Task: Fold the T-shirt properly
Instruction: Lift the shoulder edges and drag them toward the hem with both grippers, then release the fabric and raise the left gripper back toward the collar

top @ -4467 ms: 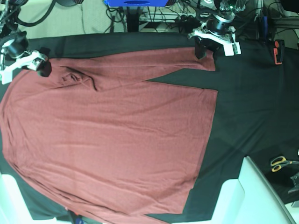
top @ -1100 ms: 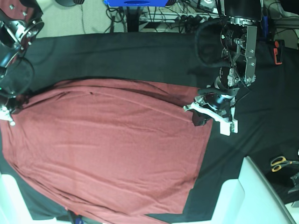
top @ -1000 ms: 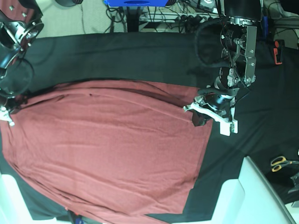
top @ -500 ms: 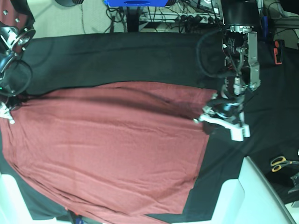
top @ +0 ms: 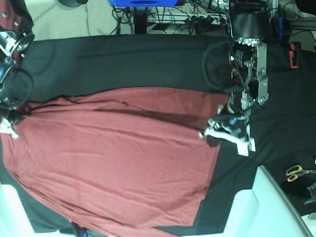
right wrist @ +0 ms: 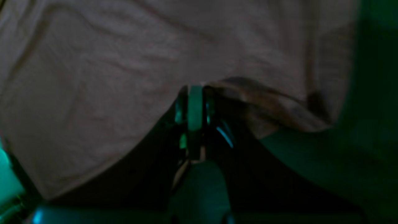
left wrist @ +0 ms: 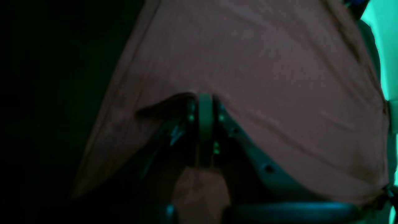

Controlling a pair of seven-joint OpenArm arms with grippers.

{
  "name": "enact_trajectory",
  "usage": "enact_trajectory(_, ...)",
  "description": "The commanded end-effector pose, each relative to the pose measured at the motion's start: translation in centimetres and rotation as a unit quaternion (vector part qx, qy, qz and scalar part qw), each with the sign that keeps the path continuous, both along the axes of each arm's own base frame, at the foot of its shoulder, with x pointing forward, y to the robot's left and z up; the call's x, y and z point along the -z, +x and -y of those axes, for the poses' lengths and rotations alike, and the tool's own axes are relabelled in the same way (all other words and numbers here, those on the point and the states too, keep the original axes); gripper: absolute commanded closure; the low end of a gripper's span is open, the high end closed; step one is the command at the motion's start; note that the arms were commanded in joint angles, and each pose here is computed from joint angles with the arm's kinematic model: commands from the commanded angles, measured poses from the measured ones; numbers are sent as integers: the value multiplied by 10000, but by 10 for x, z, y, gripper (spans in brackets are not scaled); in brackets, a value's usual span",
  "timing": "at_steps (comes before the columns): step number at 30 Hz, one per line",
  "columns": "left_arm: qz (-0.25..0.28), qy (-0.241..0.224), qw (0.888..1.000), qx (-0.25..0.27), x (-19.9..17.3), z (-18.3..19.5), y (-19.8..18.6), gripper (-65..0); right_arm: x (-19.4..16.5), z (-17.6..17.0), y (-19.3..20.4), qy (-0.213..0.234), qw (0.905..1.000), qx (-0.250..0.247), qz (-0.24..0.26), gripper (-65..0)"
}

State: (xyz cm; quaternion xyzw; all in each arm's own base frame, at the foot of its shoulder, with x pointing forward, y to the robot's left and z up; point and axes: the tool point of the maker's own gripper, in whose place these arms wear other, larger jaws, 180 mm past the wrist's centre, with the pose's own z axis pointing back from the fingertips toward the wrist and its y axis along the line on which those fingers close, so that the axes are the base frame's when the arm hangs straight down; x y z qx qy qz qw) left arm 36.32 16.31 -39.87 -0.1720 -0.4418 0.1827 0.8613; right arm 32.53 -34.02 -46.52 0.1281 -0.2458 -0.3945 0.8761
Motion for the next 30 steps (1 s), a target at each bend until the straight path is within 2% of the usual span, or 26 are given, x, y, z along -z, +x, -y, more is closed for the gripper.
enact_trajectory(1,266,10,9996,-3,-15,-1,10,0,-21,12,20,-154,9994,13,301,-2)
enact_trajectory(4,355,5,9994,21,-22,1,19,0,-24,11,24,-134,9994,89,306,-2)
enact_trajectory(8,156,-44,9999,-34,-8,-2,20,0,-21,17,20,-66,9988,467,136,-2)
enact_trajectory(12,1,-87,10000,-39,3,-2,23,0,-20,18,18,-54,9985,529,100,-8)
enact_trajectory(15,23,-113,9999,-23,1,-1,30,0,-19,17,17,-45,9985,533,94,-113)
enact_trajectory(17,57,-116,9999,-18,-2,-1,34,0,-18,17,17,-45,9985,533,86,-237)
enact_trajectory(19,118,-111,9999,-20,-7,-2,37,-74,-20,17,18,-69,9985,518,139,-344)
enact_trajectory(21,232,-111,9997,-27,-15,-2,41,-150,-23,20,20,-133,9983,524,213,-398)
enact_trajectory(23,387,-78,9992,-5,-27,-3,46,-197,-30,27,23,-333,9972,492,452,-396)
enact_trajectory(26,657,-15,9978,72,-46,-3,49,-240,-47,49,14,-480,9915,758,944,-396)
enact_trajectory(30,1051,183,9932,460,-68,0,40,-263,-48,68,-16,-457,9855,1248,1053,-396)
